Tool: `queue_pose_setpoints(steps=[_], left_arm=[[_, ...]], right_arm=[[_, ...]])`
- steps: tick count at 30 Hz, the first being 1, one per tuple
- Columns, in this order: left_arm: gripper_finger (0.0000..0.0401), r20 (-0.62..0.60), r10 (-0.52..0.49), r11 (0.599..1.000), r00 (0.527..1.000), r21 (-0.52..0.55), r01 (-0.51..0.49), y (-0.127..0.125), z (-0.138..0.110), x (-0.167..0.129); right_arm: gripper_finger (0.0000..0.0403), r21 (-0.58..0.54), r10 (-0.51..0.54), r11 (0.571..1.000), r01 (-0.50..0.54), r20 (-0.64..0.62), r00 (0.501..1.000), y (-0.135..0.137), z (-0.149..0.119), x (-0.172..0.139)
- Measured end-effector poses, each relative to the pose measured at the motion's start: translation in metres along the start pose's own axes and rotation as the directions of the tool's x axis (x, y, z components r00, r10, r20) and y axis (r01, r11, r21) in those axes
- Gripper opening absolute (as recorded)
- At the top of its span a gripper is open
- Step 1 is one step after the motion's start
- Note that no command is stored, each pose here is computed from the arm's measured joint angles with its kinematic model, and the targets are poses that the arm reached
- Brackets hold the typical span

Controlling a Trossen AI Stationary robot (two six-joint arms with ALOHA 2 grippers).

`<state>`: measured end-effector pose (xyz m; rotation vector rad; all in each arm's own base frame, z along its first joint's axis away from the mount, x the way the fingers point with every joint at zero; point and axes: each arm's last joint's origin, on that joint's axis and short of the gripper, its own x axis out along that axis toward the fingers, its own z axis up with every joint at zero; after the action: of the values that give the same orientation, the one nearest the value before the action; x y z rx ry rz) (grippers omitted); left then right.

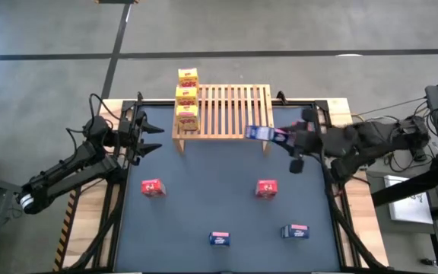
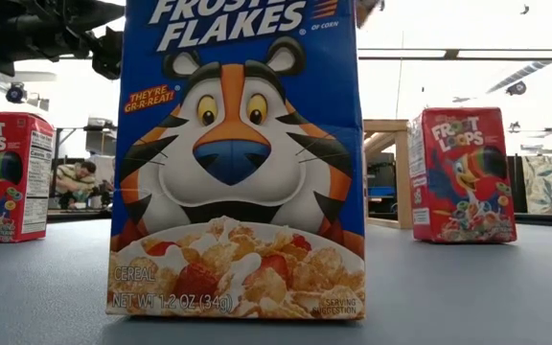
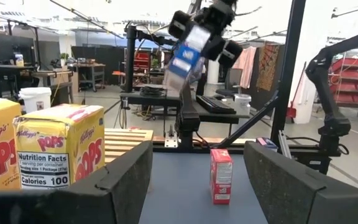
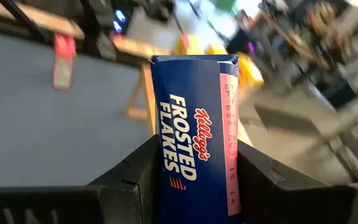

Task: Stack cereal on shelf
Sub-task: Put the top right blue cereal box on the shelf

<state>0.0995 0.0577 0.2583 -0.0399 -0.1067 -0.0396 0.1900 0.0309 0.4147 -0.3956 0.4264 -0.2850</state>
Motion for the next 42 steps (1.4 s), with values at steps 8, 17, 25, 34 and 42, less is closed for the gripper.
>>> queue_pose_setpoints(steps=[8, 17, 25, 34, 42], left_arm=[[0.0238, 0.001, 0.000, 1.000, 1.000, -0.005, 0.000, 0.000, 0.000, 0.000], [0.0238, -0.003, 0.000, 1.000, 1.000, -0.019, 0.000, 0.000, 0.000, 0.000], [0.0238, -0.035, 0.003, 0.999, 0.999, -0.049, -0.005, 0.000, -0.004, 0.000], [0.0238, -0.043, 0.004, 0.998, 0.999, -0.063, -0.007, 0.001, -0.005, 0.000], [0.0238, -0.044, 0.009, 0.997, 0.999, -0.075, -0.012, 0.001, -0.005, 0.000]], right_arm=[[0.0148, -0.003, 0.075, 0.997, -0.074, 0.046, 0.996, -0.077, 0.001, 0.075], [0.0148, 0.046, 0.093, 0.995, -0.089, -0.085, 0.992, -0.162, -0.022, 0.143], [0.0148, 0.045, 0.165, 0.986, -0.159, -0.246, 0.955, -0.191, -0.021, 0.190], [0.0148, 0.093, 0.254, 0.967, -0.237, -0.279, 0.926, -0.223, -0.028, 0.217], [0.0152, 0.134, 0.289, 0.956, -0.260, -0.307, 0.907, -0.233, -0.047, 0.232]])
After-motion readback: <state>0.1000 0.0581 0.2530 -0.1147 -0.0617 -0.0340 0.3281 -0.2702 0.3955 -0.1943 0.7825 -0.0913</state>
